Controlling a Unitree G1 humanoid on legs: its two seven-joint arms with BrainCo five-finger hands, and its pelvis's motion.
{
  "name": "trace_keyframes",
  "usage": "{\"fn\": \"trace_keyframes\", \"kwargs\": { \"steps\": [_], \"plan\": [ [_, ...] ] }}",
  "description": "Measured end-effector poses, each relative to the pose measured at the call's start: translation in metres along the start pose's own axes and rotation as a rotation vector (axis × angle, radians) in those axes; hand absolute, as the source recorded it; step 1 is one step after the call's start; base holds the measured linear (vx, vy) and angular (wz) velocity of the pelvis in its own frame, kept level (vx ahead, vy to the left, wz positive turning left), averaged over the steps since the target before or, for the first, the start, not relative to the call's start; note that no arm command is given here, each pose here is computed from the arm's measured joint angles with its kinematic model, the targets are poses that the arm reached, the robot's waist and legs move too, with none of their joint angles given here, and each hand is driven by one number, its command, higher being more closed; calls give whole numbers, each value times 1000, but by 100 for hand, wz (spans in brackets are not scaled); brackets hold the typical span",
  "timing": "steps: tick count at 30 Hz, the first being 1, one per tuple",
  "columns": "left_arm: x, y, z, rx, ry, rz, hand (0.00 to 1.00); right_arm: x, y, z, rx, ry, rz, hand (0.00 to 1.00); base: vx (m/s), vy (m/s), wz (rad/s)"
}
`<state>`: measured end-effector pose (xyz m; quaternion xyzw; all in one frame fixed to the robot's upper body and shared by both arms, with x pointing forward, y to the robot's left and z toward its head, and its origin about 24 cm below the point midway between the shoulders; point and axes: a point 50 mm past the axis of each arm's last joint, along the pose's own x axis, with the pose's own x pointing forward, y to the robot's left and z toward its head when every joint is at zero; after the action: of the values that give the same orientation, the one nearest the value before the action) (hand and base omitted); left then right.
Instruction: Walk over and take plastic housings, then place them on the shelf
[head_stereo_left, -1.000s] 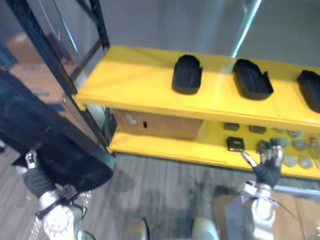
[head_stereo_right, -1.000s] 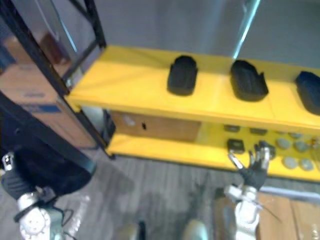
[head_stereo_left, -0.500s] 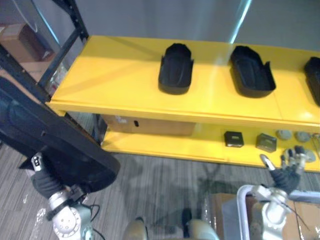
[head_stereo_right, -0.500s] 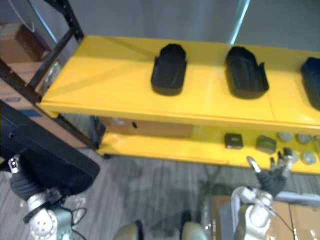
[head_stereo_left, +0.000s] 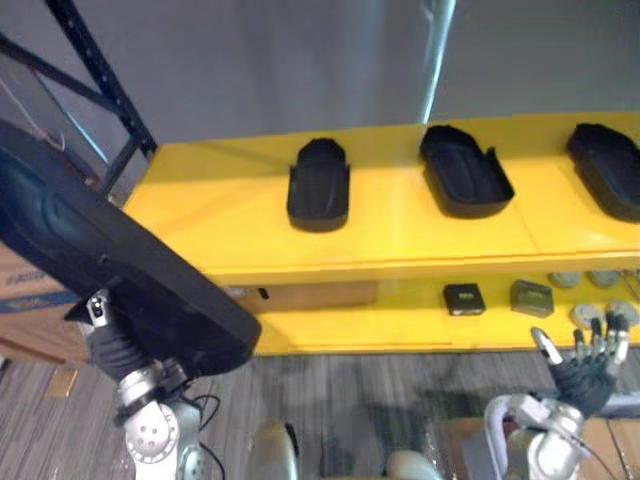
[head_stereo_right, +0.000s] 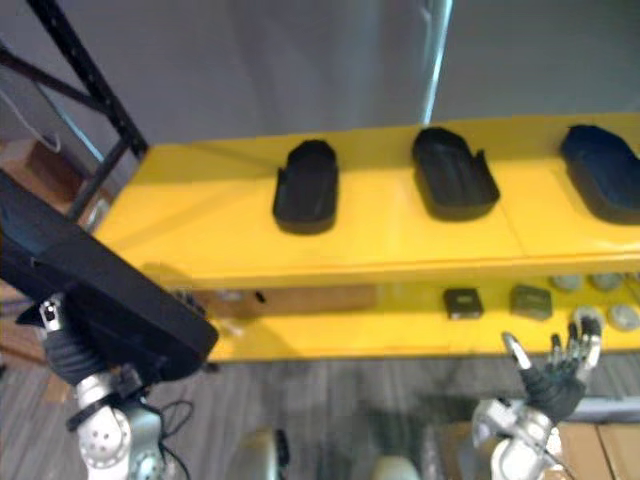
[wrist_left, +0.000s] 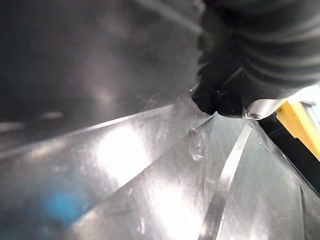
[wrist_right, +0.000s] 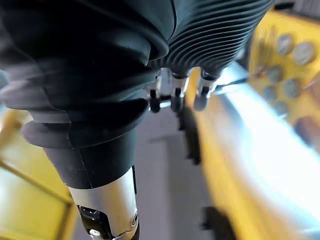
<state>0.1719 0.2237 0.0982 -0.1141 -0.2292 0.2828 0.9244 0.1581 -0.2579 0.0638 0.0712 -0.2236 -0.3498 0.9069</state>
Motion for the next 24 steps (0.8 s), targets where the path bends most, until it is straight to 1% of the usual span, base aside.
{"fn": "trace_keyframes", "kwargs": {
  "steps": [3,6,9,11,16,19,24],
  "plan": [
    [-1,0,1,-3,-11,-25,100,9,6,3,38,-37,4,0,149,243,-67],
    [5,-6,4,-8,-43,-53,100,11,4,-1,39,-33,-38,0,115,264,8],
    [12,3,8,30,-71,-32,100,13,-3,-14,16,8,-85,0,37,173,-22],
    [16,12,12,52,-96,15,100,10,-6,-23,-4,44,-98,0,-2,115,-32],
    [17,14,12,49,-103,46,100,-2,-15,-33,-34,108,-150,0,-52,37,-12],
    [17,14,11,50,-96,49,100,-4,-16,-33,-69,107,-148,0,-108,-38,-4],
    [15,14,8,47,-82,56,100,-3,-15,-34,-69,111,-151,0,-83,-54,2]
  ]
}}
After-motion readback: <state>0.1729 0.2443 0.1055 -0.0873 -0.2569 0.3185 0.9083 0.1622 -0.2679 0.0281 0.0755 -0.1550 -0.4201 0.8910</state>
